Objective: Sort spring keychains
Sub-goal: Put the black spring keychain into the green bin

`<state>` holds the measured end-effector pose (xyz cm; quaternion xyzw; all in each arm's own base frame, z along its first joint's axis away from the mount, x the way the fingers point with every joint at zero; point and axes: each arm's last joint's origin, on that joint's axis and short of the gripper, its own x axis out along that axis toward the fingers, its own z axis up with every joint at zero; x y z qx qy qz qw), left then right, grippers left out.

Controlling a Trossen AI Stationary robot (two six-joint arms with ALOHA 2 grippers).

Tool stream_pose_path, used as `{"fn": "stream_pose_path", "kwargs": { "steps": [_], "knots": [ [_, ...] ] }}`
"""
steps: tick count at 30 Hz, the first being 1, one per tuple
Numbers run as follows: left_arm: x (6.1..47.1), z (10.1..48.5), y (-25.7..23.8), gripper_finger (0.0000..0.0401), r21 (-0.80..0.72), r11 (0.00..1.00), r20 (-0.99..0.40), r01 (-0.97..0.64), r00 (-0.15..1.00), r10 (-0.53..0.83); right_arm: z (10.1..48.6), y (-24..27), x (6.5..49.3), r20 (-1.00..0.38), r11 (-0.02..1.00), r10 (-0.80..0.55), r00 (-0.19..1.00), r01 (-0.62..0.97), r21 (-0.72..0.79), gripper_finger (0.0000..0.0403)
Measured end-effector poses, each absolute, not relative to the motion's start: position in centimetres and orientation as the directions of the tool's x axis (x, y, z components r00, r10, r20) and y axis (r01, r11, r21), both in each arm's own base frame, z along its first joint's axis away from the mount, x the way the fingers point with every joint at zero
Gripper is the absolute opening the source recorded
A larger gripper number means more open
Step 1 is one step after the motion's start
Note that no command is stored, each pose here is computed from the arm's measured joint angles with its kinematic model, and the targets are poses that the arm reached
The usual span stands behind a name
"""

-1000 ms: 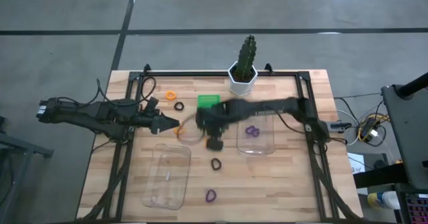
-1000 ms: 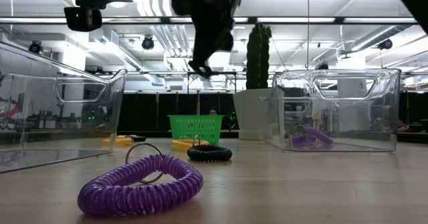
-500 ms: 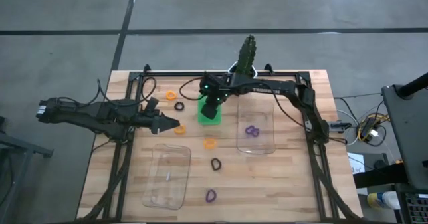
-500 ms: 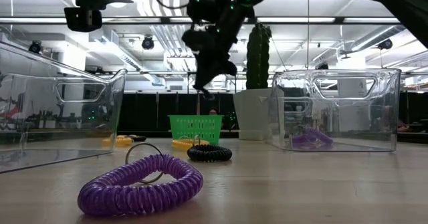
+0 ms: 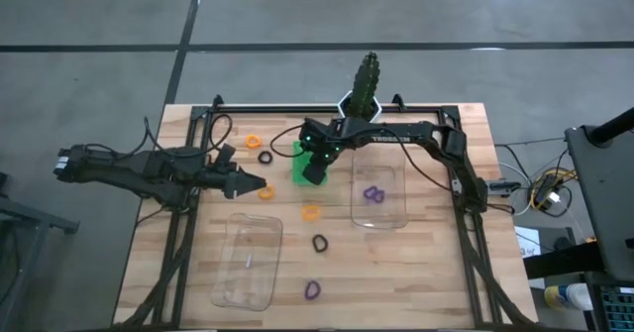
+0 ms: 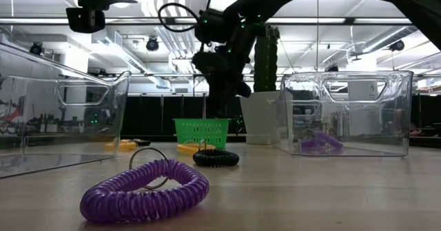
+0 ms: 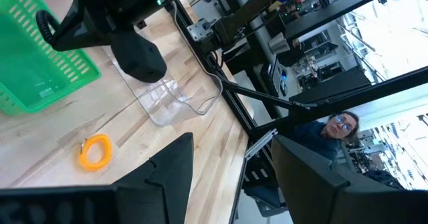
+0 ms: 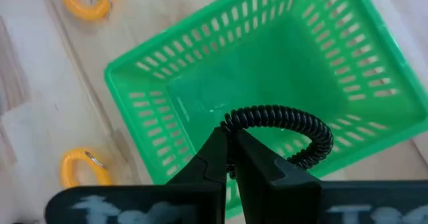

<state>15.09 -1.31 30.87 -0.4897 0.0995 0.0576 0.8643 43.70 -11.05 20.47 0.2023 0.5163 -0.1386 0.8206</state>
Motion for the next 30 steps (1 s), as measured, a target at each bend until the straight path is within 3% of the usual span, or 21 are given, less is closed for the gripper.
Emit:
{"fn": "stream_pose_path", "kwargs": {
  "steps": [16, 25, 30],
  "knots": [
    [15.1, 30.8, -1.3, 0.0195, -0.834, 0.514, -0.232, -0.2, 0.973, 0.002, 20.9, -10.8, 44.6, -0.863, 0.885, -0.033, 0.505, 0.417, 0.21, 0.0019],
    [15.1, 30.8, -1.3, 0.0195, -0.834, 0.515, -0.232, -0.2, 0.973, 0.002, 21.0, -10.8, 44.6, -0.863, 0.871, -0.033, 0.504, 0.437, 0.222, 0.0103],
    [15.1, 30.8, -1.3, 0.0195, -0.833, 0.516, -0.232, -0.2, 0.973, 0.002, 21.5, -10.1, 44.9, -0.853, 0.873, -0.004, 0.523, 0.417, 0.252, 0.0127]
  ]
}}
